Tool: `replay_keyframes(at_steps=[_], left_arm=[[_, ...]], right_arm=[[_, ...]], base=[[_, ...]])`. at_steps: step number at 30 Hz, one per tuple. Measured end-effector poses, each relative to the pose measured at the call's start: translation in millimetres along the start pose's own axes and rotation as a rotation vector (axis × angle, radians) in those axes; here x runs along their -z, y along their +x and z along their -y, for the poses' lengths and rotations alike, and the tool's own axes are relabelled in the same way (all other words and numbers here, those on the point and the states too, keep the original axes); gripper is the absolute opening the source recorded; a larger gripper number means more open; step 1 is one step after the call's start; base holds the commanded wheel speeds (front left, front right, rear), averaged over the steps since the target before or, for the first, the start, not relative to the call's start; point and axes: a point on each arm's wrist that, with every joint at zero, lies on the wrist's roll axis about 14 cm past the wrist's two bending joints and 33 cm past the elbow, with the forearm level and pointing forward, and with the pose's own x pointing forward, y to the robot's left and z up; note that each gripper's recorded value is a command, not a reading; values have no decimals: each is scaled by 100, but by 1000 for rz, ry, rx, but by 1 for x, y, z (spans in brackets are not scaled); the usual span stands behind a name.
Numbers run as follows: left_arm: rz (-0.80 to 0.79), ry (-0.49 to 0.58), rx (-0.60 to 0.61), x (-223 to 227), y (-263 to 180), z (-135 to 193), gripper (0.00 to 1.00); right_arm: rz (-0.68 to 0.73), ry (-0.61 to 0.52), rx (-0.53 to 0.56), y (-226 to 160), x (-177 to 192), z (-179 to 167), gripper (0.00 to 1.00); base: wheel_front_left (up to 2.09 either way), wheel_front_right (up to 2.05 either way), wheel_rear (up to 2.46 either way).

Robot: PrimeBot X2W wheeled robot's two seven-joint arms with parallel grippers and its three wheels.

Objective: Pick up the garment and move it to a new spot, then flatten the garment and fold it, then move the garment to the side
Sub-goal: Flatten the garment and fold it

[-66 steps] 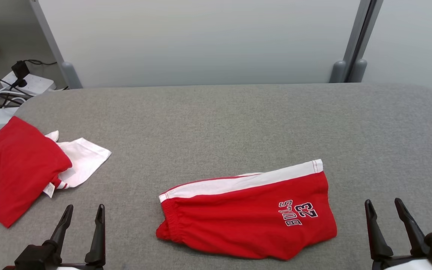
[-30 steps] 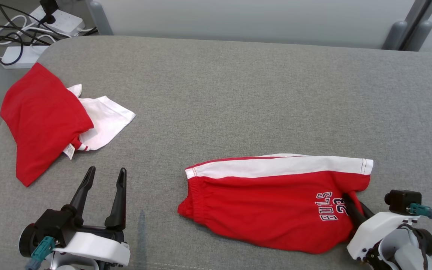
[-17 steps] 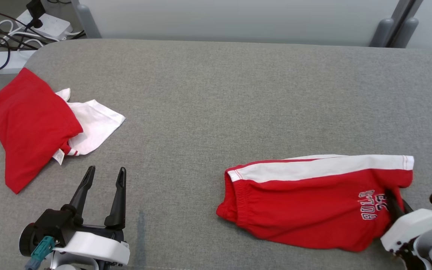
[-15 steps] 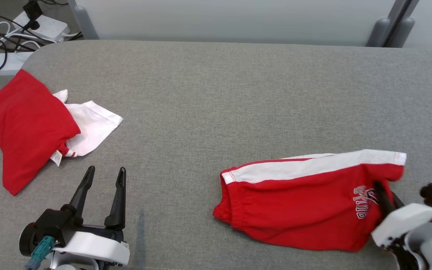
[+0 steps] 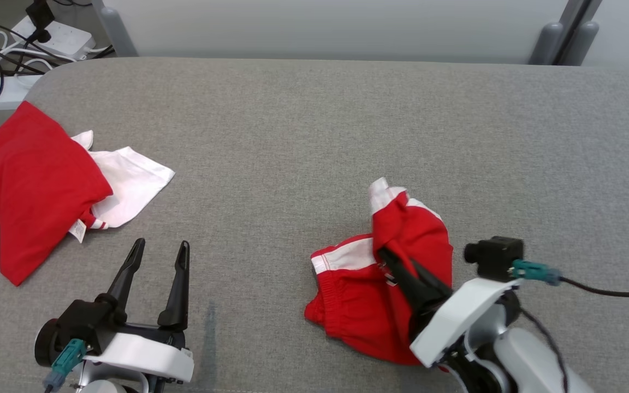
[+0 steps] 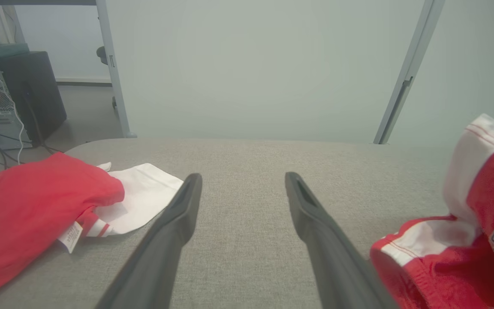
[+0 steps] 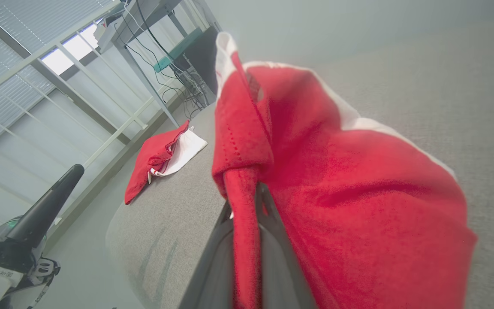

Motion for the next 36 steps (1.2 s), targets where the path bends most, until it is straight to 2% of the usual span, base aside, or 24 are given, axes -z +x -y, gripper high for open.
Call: replay_keyframes(at_steps=[4, 5, 6, 7, 15, 20, 23, 27, 33, 36], left_arm=[[11, 6, 2, -3, 1, 1, 100], [9, 3, -2, -2, -1, 0, 100], [8, 0, -6, -2, -2, 0, 100], [6, 0, -6, -1, -3, -1, 100], [7, 4, -3, -1, -3, -2, 100], [19, 1, 2, -5, -2, -1, 100], [29, 2, -3, -8, -1, -2, 100], [44, 3, -4, -12, 1, -3, 100], [57, 7, 1, -16, 2, -2, 100], [56, 6, 4, -16, 1, -1, 100]], right_arm=[[-62, 5, -21, 9, 23, -14, 0], [-85, 13, -17, 12, 31, -15, 12], [-99, 10, -13, 14, 36, -14, 45], [-111, 8, -9, 15, 39, -13, 100], [-116, 23, -75, 21, 43, -37, 100], [59, 11, -93, 17, -3, -37, 100], [191, -86, -21, 3, -40, -6, 100], [301, -238, 133, -29, -72, 44, 100], [352, -374, 298, -72, -87, 79, 100], [366, -385, 359, -91, -85, 87, 100]], base=[[0, 0, 0], [0, 0, 0], [0, 0, 0], [0, 0, 0], [0, 0, 0], [0, 0, 0], [0, 0, 0], [0, 0, 0], [0, 0, 0], [0, 0, 0]])
